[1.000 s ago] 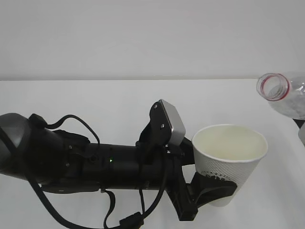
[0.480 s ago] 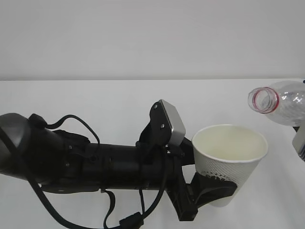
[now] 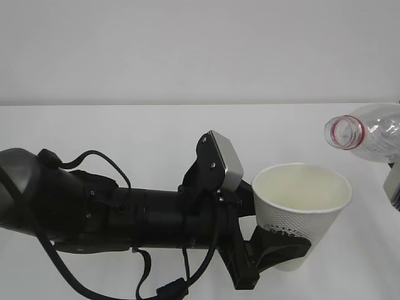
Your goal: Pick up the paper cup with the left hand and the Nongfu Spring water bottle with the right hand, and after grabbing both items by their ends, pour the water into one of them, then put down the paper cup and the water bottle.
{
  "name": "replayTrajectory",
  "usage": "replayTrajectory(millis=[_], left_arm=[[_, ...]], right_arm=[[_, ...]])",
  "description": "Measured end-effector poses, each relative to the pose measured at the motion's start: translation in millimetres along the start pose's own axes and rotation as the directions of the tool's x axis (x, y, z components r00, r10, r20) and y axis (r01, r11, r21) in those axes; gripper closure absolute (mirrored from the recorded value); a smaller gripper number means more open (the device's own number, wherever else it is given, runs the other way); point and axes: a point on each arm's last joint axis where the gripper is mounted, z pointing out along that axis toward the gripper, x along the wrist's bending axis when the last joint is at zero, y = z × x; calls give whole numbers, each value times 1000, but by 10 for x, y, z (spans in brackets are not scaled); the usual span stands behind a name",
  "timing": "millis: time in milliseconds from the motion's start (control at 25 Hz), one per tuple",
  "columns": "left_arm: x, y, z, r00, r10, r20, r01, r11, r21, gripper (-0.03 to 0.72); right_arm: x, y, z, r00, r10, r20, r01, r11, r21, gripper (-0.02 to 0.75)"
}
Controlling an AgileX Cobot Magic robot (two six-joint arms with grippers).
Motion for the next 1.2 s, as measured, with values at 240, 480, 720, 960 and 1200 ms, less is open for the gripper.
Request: replayTrajectory(millis=[240, 480, 720, 960, 1200], left_arm=[[0, 0, 0, 1000, 0, 0, 0, 1000, 0, 169], [0, 0, 0, 1000, 0, 0, 0, 1000, 0, 169], [0, 0, 0, 1000, 0, 0, 0, 1000, 0, 169], [0, 0, 0, 1000, 0, 0, 0, 1000, 0, 169], [0, 0, 0, 1000, 0, 0, 0, 1000, 0, 169]], right_arm=[[-41, 10, -1, 998, -35, 46, 36, 999, -9, 243], [-45, 11, -1, 997, -61, 50, 62, 998, -9, 243], [-53, 12, -2, 994, -92, 59, 93, 996, -8, 243], [-69, 16, -3, 989, -125, 77, 126, 992, -8, 243], [-73, 15, -3, 987, -138, 82, 139, 990, -5, 243]])
